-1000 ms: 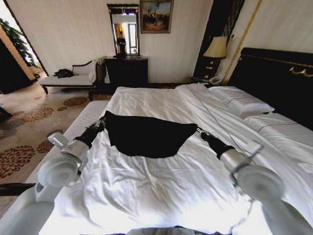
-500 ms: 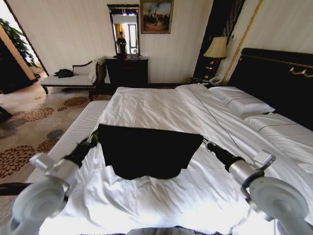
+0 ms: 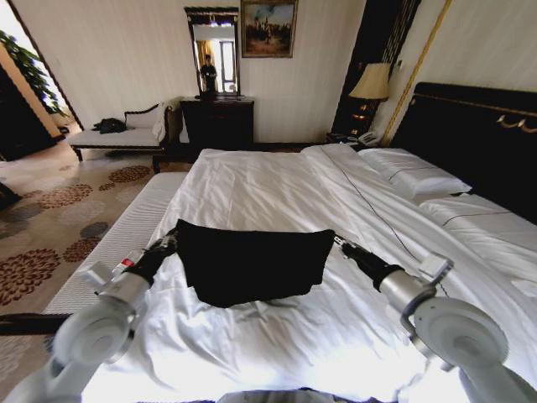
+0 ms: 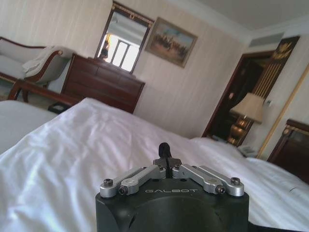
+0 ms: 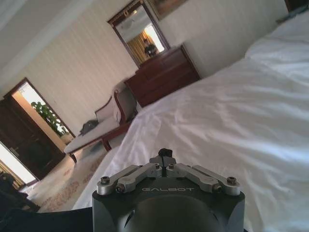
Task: Fold the clothes on the bed.
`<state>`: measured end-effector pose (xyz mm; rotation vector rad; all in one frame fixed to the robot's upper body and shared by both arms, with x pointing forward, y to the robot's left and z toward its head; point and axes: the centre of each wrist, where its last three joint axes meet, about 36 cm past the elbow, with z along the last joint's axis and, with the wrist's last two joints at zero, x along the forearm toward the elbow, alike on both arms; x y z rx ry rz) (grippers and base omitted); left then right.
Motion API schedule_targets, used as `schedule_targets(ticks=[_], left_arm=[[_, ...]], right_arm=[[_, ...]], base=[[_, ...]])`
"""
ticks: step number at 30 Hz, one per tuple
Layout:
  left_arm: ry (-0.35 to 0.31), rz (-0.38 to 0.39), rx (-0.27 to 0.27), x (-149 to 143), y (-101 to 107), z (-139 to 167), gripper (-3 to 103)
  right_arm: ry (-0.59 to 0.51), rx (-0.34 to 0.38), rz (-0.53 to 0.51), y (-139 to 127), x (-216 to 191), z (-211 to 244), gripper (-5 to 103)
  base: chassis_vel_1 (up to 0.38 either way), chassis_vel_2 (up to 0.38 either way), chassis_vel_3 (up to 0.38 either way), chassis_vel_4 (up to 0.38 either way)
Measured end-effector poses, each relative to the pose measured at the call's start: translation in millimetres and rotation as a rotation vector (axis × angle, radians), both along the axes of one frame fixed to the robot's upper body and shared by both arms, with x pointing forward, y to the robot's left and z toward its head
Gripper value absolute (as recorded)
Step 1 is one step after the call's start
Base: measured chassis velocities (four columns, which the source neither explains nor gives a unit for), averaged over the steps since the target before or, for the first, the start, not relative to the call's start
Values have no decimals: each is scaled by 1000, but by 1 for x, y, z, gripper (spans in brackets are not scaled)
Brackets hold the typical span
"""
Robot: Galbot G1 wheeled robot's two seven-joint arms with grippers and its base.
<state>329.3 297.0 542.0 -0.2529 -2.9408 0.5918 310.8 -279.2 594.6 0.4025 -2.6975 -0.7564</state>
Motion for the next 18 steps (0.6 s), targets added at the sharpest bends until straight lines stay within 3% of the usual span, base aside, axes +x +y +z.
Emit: schedule_targets(ticks=[5, 7, 11, 12, 16, 18], left_arm=[[30, 22, 1, 58, 5, -28, 1], [28, 23, -2, 65, 4, -29, 1], [59, 24, -14, 123, -14, -53, 1], [59, 24, -14, 123, -14, -53, 1], [126, 58, -17, 183, -27, -87, 1], [134, 64, -13, 195, -29, -92, 1]], right_arm=[[40, 8, -20, -13, 60, -31, 0], [39, 8, -23, -14, 66, -34, 0], [58, 5, -56, -24, 127, -65, 0], [58, 5, -56, -24, 127, -65, 0], [92, -22, -79, -29, 176, -98, 0], [96, -26, -85, -30, 185, -102, 0]], base=[[0, 0, 0, 0], [0, 0, 0, 0], [0, 0, 0, 0], [0, 0, 0, 0], [0, 0, 0, 0], [0, 0, 0, 0]])
